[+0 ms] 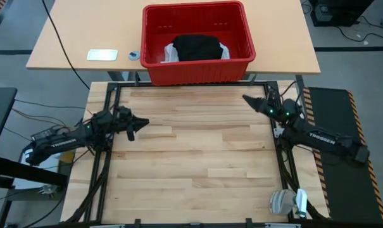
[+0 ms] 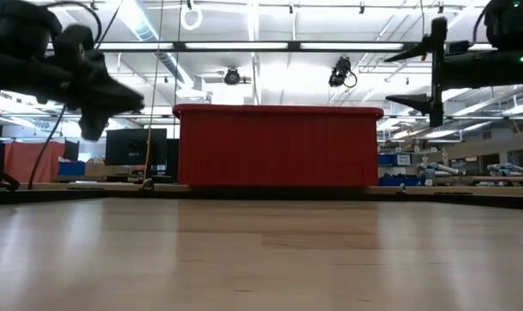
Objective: Fold laundry
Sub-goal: Return to Home Position
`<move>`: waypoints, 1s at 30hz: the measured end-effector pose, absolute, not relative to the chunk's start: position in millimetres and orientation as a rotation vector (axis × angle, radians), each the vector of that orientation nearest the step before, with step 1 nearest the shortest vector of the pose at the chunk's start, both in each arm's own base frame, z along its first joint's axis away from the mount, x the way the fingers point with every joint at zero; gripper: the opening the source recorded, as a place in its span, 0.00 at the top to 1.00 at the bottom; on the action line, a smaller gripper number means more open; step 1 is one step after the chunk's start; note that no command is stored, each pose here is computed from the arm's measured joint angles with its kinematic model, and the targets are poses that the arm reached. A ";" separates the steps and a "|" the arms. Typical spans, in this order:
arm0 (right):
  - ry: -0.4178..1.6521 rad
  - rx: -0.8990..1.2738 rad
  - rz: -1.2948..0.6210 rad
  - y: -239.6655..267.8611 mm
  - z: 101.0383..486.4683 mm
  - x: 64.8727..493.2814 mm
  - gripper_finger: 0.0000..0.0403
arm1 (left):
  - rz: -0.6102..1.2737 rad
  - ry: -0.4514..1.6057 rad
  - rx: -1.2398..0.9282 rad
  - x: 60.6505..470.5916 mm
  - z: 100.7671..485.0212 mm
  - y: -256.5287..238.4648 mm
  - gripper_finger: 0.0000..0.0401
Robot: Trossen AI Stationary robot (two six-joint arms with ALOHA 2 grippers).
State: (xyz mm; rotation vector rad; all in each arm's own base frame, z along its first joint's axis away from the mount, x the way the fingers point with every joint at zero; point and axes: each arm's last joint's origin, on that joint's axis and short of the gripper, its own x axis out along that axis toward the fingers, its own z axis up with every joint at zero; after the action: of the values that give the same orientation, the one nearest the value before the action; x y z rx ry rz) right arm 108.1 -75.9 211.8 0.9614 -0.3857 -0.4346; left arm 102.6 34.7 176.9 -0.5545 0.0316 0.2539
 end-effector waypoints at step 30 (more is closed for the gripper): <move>-0.239 0.426 -0.130 -46.5 187.5 111.9 0.14 | 0.350 0.222 -0.297 98.9 155.5 35.9 0.98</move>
State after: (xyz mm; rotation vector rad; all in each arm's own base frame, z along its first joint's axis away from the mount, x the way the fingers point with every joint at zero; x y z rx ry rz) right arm 111.9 -46.5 187.5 0.4258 -0.2389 -0.1299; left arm 98.9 35.9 155.5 -0.2970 0.2216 0.3501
